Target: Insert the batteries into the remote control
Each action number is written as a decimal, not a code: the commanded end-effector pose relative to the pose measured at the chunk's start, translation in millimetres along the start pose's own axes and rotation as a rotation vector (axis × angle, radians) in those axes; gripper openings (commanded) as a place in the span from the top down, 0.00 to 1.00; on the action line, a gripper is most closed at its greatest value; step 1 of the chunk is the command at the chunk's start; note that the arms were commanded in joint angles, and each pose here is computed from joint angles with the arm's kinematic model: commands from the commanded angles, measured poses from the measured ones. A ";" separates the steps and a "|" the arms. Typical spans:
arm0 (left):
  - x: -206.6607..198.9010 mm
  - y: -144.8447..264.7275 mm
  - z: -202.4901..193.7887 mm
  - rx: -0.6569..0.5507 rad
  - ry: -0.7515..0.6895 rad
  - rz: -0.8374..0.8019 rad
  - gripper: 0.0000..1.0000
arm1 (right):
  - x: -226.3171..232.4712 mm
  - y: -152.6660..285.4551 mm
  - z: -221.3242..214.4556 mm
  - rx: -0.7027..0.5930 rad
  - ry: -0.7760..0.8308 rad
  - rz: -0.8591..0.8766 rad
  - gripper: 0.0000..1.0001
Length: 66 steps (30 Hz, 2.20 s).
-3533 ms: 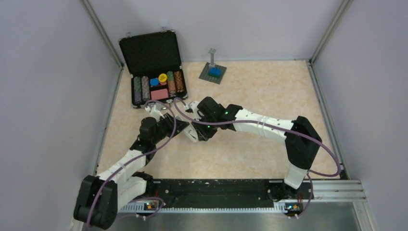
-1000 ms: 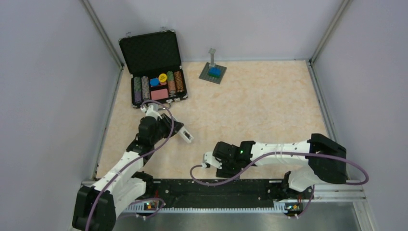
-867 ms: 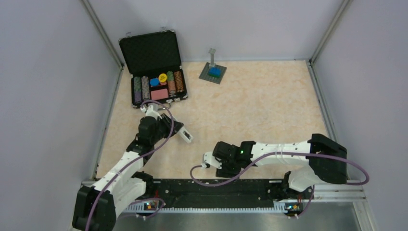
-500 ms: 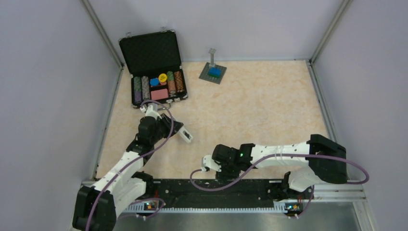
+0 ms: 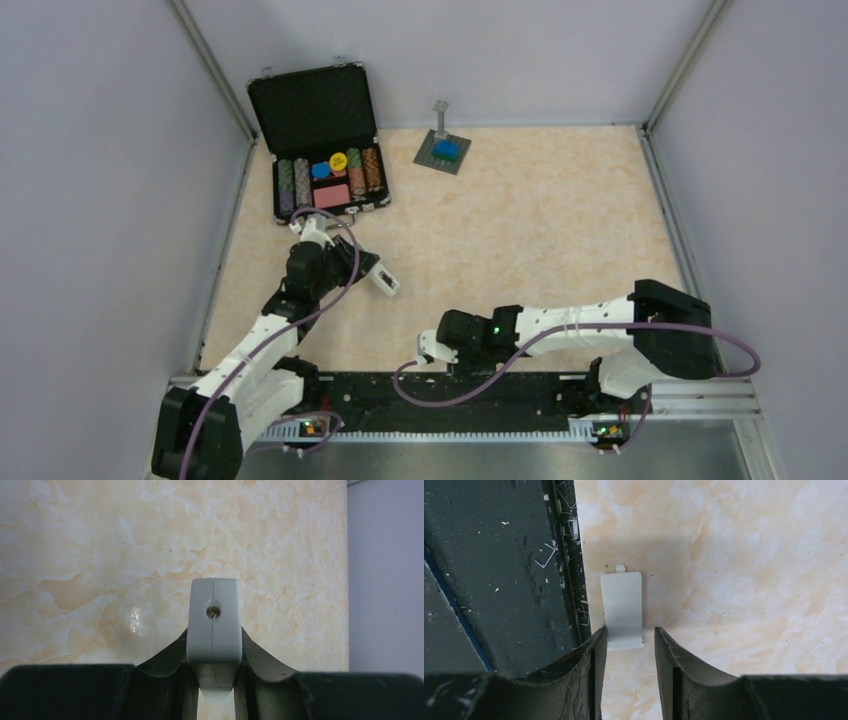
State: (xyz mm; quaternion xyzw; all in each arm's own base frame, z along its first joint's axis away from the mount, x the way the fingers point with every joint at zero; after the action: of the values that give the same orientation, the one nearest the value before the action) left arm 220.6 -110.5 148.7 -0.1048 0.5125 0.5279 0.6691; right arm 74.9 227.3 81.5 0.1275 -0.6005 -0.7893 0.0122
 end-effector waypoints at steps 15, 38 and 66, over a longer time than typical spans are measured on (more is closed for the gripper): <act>-16.9 1.4 9.2 -0.012 -0.016 -0.087 1.00 | -15.1 1.4 20.2 -0.006 -0.088 -0.140 0.77; -12.3 0.3 18.0 -0.077 -0.024 -0.023 1.00 | -62.0 -29.0 31.0 0.023 -0.506 -0.307 0.84; -11.7 2.0 15.0 -0.064 -0.016 -0.035 1.00 | -64.9 -11.2 23.5 0.043 -0.607 -0.041 0.47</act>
State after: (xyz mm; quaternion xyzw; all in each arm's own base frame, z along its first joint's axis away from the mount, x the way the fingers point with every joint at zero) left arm 220.2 -106.3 144.8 -0.1000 0.5144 0.5402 0.6585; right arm 132.3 251.5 84.3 -0.0886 -0.5986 -0.7666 -0.2147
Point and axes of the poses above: each gripper's point midway between its finger pads, its own y axis back along the fingers, its own x axis along the line the jaws close on, z = x × y, the point moved 7 cm from there along y, back along the fingers, and after that the axes turned 9 degrees about y, right-handed, at the moved point
